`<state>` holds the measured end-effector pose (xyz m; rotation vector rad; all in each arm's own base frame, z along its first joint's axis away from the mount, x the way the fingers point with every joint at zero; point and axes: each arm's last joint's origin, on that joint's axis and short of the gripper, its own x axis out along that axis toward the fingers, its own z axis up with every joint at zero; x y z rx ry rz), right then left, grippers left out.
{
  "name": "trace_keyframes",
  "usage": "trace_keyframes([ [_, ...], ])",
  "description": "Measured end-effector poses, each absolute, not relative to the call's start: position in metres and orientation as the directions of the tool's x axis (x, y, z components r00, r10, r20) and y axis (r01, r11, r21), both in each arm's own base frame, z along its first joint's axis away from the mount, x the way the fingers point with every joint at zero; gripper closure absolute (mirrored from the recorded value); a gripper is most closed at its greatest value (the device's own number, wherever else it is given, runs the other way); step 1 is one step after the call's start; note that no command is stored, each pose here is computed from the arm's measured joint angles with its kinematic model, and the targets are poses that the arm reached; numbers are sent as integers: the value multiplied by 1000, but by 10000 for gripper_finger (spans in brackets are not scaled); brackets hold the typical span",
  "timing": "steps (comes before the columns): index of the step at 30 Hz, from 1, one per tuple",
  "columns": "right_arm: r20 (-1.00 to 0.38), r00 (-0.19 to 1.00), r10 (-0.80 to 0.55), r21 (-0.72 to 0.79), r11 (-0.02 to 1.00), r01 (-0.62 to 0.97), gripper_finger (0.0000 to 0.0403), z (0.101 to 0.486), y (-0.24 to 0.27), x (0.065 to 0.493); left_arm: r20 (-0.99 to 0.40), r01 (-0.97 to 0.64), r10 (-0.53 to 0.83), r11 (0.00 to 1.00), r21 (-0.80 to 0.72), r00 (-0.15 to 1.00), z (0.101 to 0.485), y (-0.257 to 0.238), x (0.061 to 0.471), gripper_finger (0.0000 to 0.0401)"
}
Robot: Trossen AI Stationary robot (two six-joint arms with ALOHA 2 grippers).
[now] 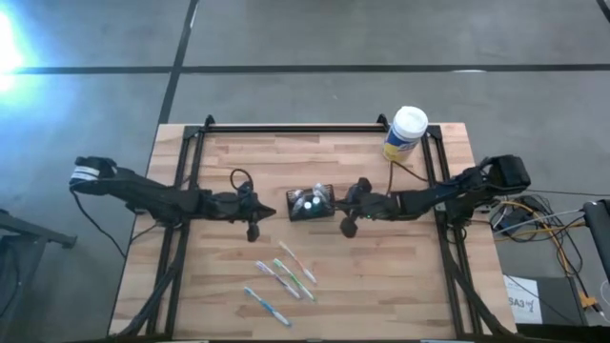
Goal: Pick & Place toothbrushing station
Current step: Adjust the black wire organizer
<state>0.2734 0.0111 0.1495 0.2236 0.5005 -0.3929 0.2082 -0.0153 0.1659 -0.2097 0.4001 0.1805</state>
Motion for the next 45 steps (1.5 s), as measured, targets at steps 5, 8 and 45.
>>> trace_keyframes([
  [5, -521, 789, -325, 92, 898, 431, 394, 150, 11, 277, -451, -254, 162, 956, -149, 878, 159, -11, 220, 399],
  [8, -521, 791, -320, 100, 898, 429, 394, 150, 11, 275, -474, -279, 180, 949, -147, 862, 155, -8, 228, 399],
  [45, -554, 815, -170, 184, 929, 320, 394, 161, 27, 287, -543, -256, 127, 952, -170, 830, 163, 11, 261, 401],
])
